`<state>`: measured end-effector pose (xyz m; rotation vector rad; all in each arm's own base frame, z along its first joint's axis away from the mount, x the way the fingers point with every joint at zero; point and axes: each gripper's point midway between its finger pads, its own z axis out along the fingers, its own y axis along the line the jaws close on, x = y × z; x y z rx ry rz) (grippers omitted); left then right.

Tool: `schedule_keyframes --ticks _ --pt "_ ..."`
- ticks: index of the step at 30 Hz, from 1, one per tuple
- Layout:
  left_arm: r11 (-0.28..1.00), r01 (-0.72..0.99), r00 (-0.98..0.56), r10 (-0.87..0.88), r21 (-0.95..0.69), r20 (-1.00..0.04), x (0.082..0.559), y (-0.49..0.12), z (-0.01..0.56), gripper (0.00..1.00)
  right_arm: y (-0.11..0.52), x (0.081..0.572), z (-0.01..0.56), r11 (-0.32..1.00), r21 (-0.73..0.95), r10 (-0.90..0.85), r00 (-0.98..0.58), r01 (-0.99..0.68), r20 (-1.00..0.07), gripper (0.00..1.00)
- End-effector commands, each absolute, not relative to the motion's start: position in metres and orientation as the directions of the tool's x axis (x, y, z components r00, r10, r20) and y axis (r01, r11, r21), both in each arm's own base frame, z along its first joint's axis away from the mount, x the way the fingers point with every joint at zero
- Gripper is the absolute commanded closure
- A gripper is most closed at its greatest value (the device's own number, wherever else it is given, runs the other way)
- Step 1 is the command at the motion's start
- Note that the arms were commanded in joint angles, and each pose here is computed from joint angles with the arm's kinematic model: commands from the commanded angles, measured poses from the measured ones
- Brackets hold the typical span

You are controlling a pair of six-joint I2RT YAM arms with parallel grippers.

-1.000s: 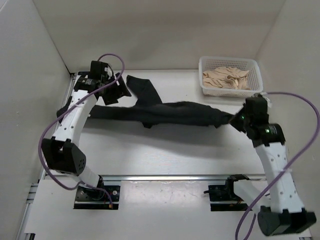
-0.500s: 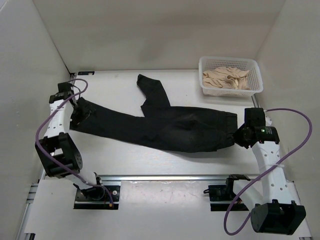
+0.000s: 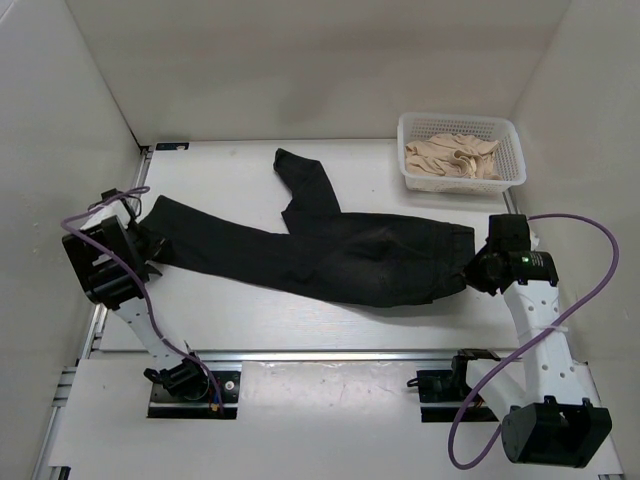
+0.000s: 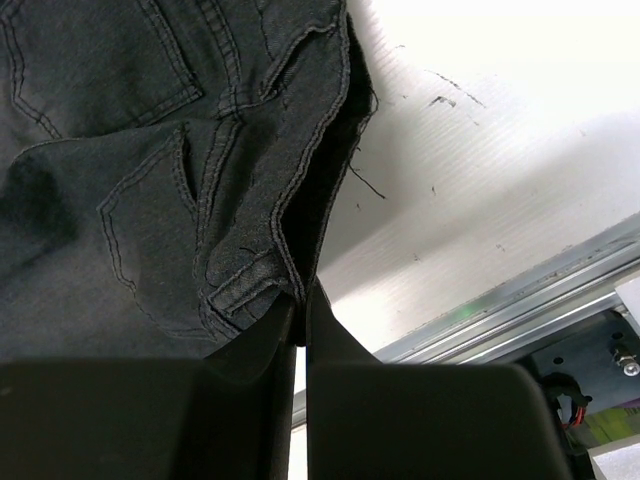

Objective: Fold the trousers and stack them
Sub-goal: Flatten the trousers out

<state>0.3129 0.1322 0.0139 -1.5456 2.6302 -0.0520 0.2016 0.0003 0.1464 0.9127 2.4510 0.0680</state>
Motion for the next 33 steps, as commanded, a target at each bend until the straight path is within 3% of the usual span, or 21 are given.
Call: schedule_keyframes --ticks 1,5,7,9,10,11,14,18,24,26,30,31,33 --pt "0.463 -0.881 -0.451 -0.884 -0.098 -0.12 0.339 0.146 0.016 0.35 0.001 0.216 0.156 0.79 0.256 0.602 -0.628 0.556 -0.493 1.0" --pt "0.462 -0.882 -0.451 -0.884 -0.088 -0.122 0.346 0.152 0.01 0.4 0.0 0.224 0.175 0.808 0.281 0.578 -0.604 0.518 -0.549 1.0" --pt "0.471 -0.878 -0.459 -0.88 -0.09 -0.124 0.351 0.15 0.009 0.49 0.0 0.225 0.179 0.808 0.286 0.577 -0.598 0.515 -0.556 1.0" --pt "0.489 -0.867 -0.477 -0.869 -0.092 -0.13 0.349 0.146 0.016 0.49 0.0 0.225 0.179 0.814 0.281 0.57 -0.603 0.509 -0.559 1.0" --pt "0.501 -0.859 -0.484 -0.861 -0.106 -0.155 0.348 0.145 0.028 0.47 0.0 0.225 0.179 0.814 0.281 0.57 -0.603 0.509 -0.559 1.0" --pt "0.502 -0.858 -0.482 -0.861 -0.112 -0.164 0.344 0.144 0.033 0.35 0.0 0.223 0.178 0.813 0.277 0.57 -0.608 0.512 -0.553 1.0" --pt "0.535 -0.839 -0.507 -0.834 -0.093 -0.217 0.328 0.144 0.042 0.13 -0.002 0.223 0.178 0.813 0.271 0.57 -0.605 0.516 -0.557 1.0" --pt "0.516 -0.848 -0.497 -0.853 -0.119 -0.16 0.327 0.144 0.027 0.12 0.001 0.225 0.172 0.809 0.29 0.578 -0.599 0.512 -0.555 1.0" --pt "0.502 -0.855 -0.478 -0.859 -0.126 -0.183 0.354 0.156 0.023 0.12 -0.002 0.226 0.168 0.807 0.275 0.577 -0.599 0.523 -0.555 1.0" --pt "0.512 -0.85 -0.486 -0.854 -0.128 -0.186 0.364 0.156 0.02 0.18 -0.004 0.226 0.167 0.813 0.26 0.566 -0.601 0.521 -0.564 1.0" --pt "0.516 -0.849 -0.495 -0.851 -0.112 -0.173 0.373 0.154 0.008 0.63 -0.007 0.237 0.164 0.818 0.242 0.557 -0.611 0.523 -0.563 1.0" --pt "0.528 -0.843 -0.508 -0.845 -0.108 -0.168 0.377 0.149 0.007 0.84 -0.003 0.244 0.169 0.813 0.268 0.568 -0.602 0.517 -0.561 1.0" --pt "0.529 -0.841 -0.512 -0.846 -0.111 -0.15 0.387 0.147 0.006 0.9 0.001 0.257 0.174 0.808 0.293 0.579 -0.599 0.51 -0.552 1.0"
